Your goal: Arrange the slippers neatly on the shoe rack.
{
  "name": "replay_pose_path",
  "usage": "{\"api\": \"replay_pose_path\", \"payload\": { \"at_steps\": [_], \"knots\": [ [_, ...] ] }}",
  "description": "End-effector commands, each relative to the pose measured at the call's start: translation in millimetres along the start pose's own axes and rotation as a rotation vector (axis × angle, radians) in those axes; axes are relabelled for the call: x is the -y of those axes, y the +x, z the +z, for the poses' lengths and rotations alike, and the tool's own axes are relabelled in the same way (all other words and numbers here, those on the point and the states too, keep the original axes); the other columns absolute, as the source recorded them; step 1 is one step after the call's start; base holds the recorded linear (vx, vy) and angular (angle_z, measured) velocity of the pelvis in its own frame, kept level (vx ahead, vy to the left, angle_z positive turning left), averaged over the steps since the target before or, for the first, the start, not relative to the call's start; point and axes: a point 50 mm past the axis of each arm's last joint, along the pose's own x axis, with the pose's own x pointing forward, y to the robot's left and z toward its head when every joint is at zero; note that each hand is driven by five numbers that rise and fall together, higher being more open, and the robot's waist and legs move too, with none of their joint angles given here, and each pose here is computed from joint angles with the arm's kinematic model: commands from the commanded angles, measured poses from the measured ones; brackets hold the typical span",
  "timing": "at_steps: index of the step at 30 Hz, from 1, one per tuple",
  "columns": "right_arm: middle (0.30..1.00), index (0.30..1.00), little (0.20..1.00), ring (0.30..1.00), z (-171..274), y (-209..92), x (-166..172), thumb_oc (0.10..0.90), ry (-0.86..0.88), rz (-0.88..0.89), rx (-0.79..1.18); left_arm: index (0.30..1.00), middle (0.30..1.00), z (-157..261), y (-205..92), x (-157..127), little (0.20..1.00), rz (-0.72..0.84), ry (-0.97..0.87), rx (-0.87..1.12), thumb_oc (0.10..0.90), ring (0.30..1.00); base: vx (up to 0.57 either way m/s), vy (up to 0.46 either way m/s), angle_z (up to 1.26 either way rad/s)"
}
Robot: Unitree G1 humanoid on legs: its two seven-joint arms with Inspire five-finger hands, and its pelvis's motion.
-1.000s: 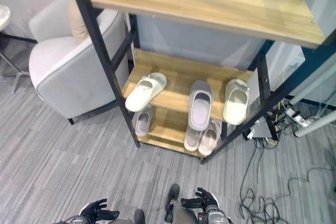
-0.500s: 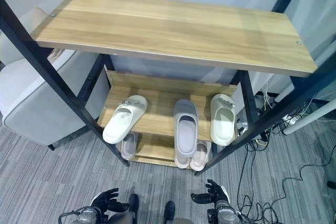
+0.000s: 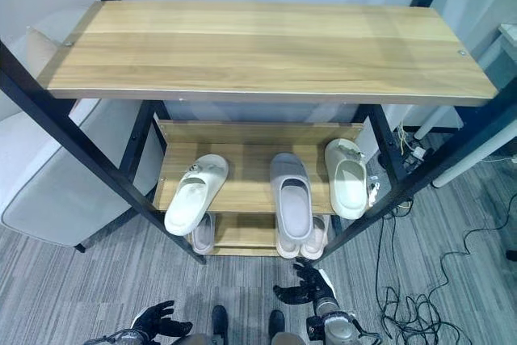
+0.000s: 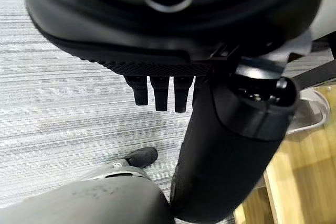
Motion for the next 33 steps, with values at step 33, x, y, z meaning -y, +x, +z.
{"api": "replay_pose_path", "payload": {
  "at_steps": [33],
  "knots": [
    [0.9,0.9,0.9,0.9,181,-57,-32,0.8,0.055,0.389,0.849,0.9,0.9,-26,-9,31,0.9,-0.092,0.042,-0.062,0.8,0.9,0.03,-0.031,0.06]
  ]
}}
